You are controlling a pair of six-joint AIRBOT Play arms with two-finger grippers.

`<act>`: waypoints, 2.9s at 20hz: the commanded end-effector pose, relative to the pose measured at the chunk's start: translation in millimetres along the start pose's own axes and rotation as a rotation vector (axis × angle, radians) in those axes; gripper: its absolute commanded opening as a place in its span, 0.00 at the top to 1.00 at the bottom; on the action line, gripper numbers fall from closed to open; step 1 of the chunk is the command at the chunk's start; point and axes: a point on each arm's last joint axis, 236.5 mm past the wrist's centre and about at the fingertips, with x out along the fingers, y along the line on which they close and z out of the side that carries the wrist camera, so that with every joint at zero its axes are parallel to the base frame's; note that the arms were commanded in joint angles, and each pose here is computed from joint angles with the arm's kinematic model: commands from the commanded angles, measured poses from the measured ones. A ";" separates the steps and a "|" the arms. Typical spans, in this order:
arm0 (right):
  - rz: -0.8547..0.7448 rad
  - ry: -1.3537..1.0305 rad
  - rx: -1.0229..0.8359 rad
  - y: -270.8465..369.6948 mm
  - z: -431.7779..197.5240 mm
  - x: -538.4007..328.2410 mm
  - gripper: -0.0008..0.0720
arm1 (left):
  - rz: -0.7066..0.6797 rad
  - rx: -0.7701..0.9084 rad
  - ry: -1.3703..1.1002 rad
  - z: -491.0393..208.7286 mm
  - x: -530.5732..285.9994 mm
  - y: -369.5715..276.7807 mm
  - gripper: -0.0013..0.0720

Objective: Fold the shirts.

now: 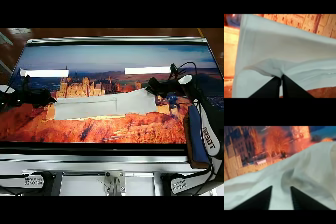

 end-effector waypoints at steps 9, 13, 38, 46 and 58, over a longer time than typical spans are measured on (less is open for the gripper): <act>-0.163 0.155 -0.036 -85.8 -10.3 -32.7 0.03 | 0.007 -0.042 0.125 8.2 -10.5 21.0 0.13; -0.137 0.242 0.005 -88.9 -31.3 -20.6 0.03 | -0.010 -0.029 0.184 -6.3 -13.7 12.2 0.19; 0.168 0.209 -0.195 93.0 -72.2 -177.1 0.89 | -0.381 0.315 0.272 -165.2 132.0 -279.0 0.93; 0.128 0.133 -0.207 115.0 -91.5 -231.6 0.89 | -0.546 0.013 0.405 -288.7 186.2 -363.0 0.93; 0.117 0.183 -0.338 175.4 -125.8 -97.6 0.89 | -0.545 0.101 -0.277 29.5 -34.4 -279.9 0.93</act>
